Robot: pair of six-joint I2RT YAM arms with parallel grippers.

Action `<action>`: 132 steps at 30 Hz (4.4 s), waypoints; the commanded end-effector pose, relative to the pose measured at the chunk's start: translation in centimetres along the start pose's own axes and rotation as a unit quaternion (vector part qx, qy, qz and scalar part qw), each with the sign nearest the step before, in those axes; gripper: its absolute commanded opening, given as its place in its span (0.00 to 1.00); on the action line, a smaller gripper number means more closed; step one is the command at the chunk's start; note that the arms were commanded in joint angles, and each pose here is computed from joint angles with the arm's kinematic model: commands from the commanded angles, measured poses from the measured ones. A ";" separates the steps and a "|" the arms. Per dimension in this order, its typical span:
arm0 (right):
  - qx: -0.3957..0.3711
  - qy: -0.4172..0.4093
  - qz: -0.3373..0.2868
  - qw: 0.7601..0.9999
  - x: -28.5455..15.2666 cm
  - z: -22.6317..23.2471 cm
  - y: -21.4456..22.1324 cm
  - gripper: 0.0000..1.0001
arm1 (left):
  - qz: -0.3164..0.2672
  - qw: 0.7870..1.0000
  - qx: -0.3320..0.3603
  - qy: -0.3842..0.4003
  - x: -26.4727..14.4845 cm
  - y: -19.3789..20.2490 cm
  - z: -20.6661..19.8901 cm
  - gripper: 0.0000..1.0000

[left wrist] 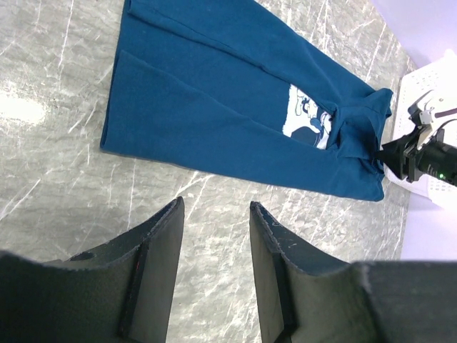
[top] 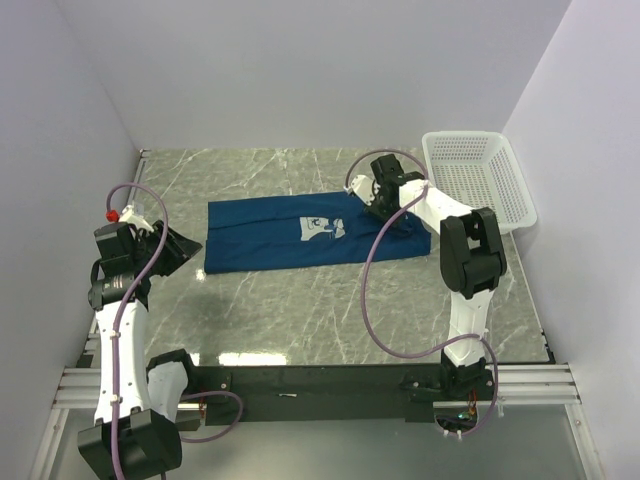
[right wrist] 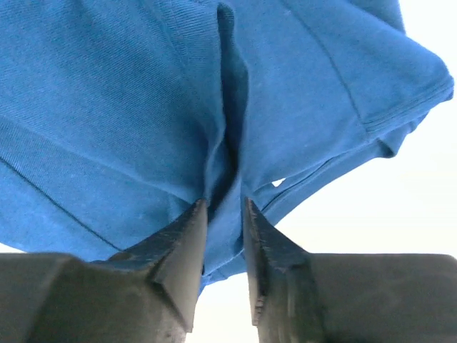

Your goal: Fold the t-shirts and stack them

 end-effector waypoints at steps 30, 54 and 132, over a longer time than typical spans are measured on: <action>0.045 0.011 -0.012 0.999 1.8 -3.3 -2.7 0.46 | -0.005 1.000 0.012 0.009 0.0 -0.1 -0.1 0.47; 0.052 -0.029 0.008 0.998 2.9 -3.8 -1.8 0.39 | -0.003 1.000 0.009 0.006 0.2 -0.1 0.0 0.47; 0.005 0.046 -0.122 0.991 -2.8 -6.6 -7.3 0.05 | 0.001 1.000 0.006 0.002 0.4 -0.1 0.2 0.47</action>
Point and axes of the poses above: each gripper's point midway between its finger pads, its own x axis out along the fingers, its own z axis along the line the jaws close on, y = z × x, the point moved 1 cm from there along -x, back along the fingers, and after that the axes turned 4 degrees about x, right-handed, at the moved point
